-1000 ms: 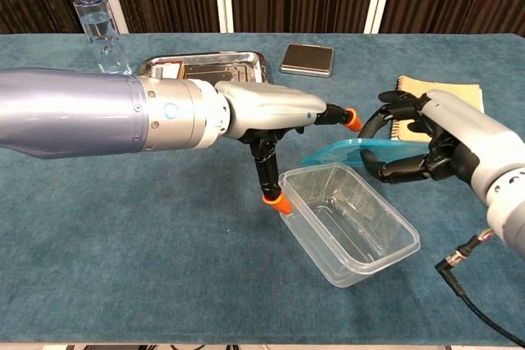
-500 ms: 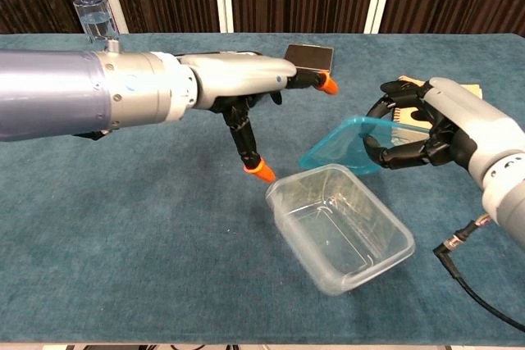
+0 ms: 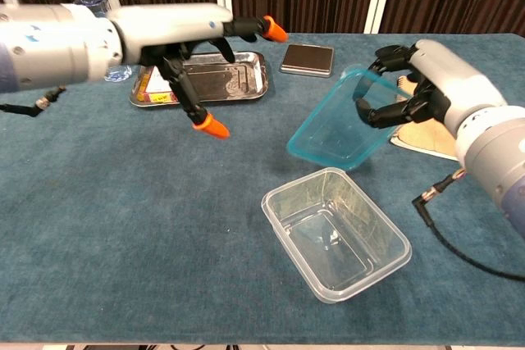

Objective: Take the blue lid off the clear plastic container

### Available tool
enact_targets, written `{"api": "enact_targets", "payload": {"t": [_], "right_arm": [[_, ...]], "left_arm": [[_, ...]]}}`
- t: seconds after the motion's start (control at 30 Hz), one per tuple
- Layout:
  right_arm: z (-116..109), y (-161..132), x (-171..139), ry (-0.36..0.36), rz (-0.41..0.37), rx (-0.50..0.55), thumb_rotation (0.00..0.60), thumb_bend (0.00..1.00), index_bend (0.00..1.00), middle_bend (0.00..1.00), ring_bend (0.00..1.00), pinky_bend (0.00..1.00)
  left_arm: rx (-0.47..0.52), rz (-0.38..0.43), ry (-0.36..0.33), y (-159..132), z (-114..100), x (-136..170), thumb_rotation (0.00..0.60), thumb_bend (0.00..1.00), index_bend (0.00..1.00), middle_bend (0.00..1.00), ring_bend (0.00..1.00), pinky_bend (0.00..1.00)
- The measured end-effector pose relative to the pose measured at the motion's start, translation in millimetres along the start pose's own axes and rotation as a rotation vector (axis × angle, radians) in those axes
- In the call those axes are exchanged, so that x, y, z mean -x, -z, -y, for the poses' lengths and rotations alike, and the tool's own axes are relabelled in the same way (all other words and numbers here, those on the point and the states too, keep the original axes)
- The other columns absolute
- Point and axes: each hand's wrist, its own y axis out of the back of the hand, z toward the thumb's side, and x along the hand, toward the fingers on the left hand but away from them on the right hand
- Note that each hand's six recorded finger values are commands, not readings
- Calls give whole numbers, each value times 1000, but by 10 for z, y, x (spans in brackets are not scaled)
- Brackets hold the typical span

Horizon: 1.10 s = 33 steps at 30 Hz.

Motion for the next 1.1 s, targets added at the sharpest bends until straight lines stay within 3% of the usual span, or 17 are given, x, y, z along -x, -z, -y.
{"api": "enact_targets", "payload": {"t": [0.33, 0.4, 0.47, 0.5, 0.57, 0.77, 1.1], "right_arm": [[-179, 268, 192, 28, 45, -161, 600, 543, 608, 107, 0, 0], [-198, 326, 230, 27, 55, -211, 600, 542, 503, 104, 0, 0], [-218, 376, 274, 26, 62, -264, 600, 543, 185, 55, 0, 0], [-224, 394, 295, 25, 65, -287, 600, 539, 95, 34, 0, 0], [-227, 426, 341, 16, 72, -330, 600, 473, 0, 0, 0, 0], [-292, 360, 490, 16, 41, -419, 600, 354, 0, 0, 0, 0], [-545, 319, 558, 51, 57, -409, 600, 345, 0, 0, 0, 0]], "left_arm": [[36, -33, -53, 286, -173, 409, 600, 0, 0, 0, 0, 168], [34, -38, -62, 336, -211, 495, 600, 0, 0, 0, 0, 167], [34, -45, -69, 382, -247, 565, 600, 0, 0, 0, 0, 167], [36, -52, -75, 417, -274, 610, 600, 0, 0, 0, 0, 166], [39, -62, -86, 470, -319, 690, 600, 0, 0, 0, 0, 162], [41, -86, -111, 588, -407, 872, 600, 0, 0, 0, 0, 147], [40, -111, -125, 659, -388, 1046, 600, 0, 0, 0, 0, 144]]}}
